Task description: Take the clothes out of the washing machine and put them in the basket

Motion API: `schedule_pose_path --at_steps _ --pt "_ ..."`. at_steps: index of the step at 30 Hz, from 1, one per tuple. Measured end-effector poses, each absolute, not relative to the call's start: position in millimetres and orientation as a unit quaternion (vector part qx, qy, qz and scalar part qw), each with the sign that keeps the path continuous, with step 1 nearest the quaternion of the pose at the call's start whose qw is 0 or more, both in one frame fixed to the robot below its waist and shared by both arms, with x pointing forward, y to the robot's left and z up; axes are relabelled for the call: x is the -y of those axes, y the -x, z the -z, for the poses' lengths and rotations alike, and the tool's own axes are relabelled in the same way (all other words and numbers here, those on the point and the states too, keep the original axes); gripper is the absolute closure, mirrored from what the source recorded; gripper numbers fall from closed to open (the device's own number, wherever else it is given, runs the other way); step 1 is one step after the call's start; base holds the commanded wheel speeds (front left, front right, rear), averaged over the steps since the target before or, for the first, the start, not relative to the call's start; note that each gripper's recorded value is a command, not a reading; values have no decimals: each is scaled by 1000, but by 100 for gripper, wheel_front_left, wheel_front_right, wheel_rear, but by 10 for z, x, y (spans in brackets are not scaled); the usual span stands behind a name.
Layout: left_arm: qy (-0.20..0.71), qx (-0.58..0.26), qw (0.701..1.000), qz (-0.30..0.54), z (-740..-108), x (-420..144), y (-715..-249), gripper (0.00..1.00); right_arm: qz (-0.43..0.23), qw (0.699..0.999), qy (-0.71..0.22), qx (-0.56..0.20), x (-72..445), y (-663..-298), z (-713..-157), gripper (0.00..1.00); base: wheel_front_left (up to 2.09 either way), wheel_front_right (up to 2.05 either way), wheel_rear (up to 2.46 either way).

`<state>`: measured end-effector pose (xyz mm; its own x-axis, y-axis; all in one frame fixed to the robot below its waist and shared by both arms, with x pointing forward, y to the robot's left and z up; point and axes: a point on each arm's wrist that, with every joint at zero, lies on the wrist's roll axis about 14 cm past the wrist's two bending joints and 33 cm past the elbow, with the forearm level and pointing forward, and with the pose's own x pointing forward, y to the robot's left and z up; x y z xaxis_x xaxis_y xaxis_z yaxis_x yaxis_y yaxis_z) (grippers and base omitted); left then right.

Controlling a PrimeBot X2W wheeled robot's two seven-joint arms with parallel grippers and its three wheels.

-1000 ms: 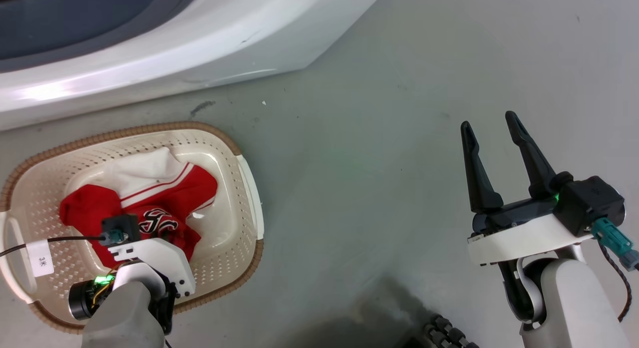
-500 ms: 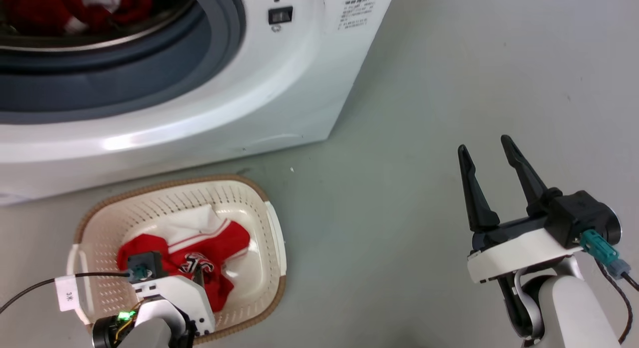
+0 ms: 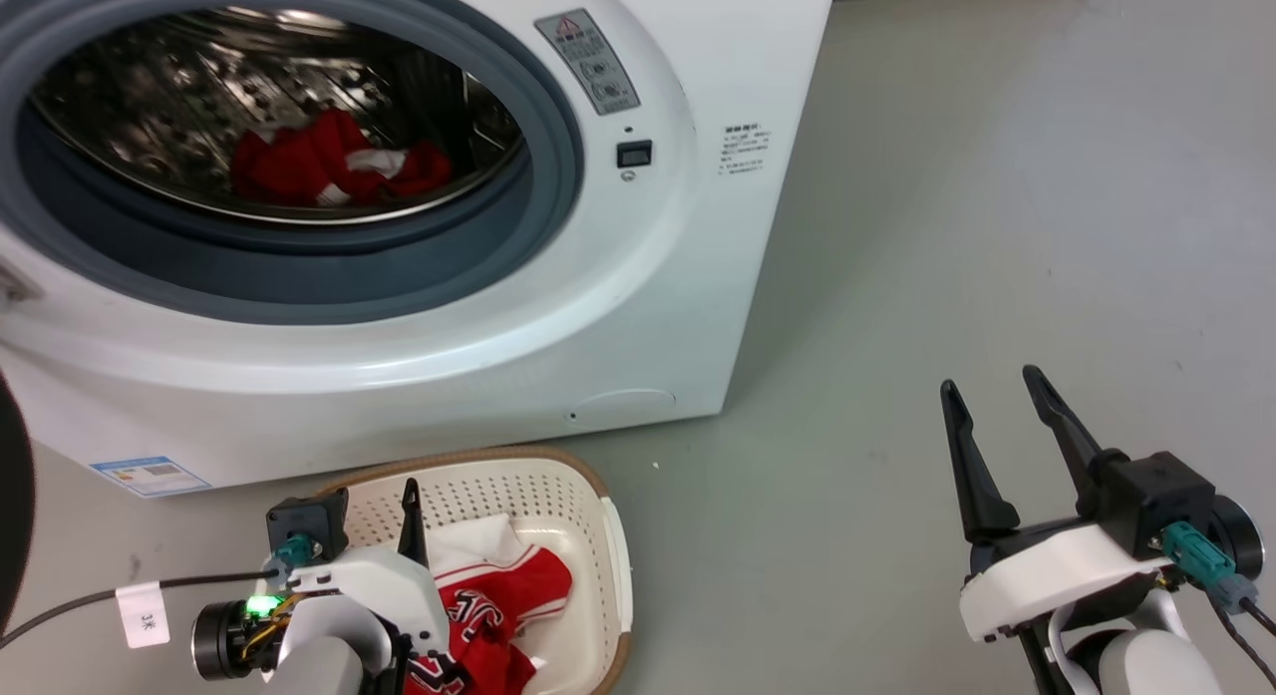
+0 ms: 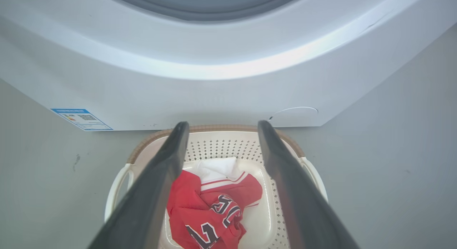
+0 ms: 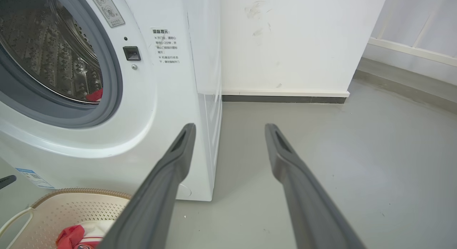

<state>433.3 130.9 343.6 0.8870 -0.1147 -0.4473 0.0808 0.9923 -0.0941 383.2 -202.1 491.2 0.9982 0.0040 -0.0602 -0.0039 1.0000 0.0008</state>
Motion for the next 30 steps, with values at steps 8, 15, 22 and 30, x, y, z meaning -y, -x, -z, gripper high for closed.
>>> schedule_pose_path --at_steps 8,15,22,30 --pt "24 -122 992 37 -4101 -1452 -4248 0 -18 1000 1 -19 1907 -3728 -5045 0 0 0 0" --pt "10 -51 998 30 -4529 -1528 -4270 0 -30 1000 -1 -9 1825 -3733 -5130 0 0 0 0" --pt "-14 -35 998 49 -4698 -1494 -4667 0 -25 999 -9 -18 1854 -3753 -5061 0 0 0 0" --pt "-43 -65 994 74 -4593 -1414 -5300 0 -3 1000 -12 -29 2008 -3852 -4928 0 0 0 0"
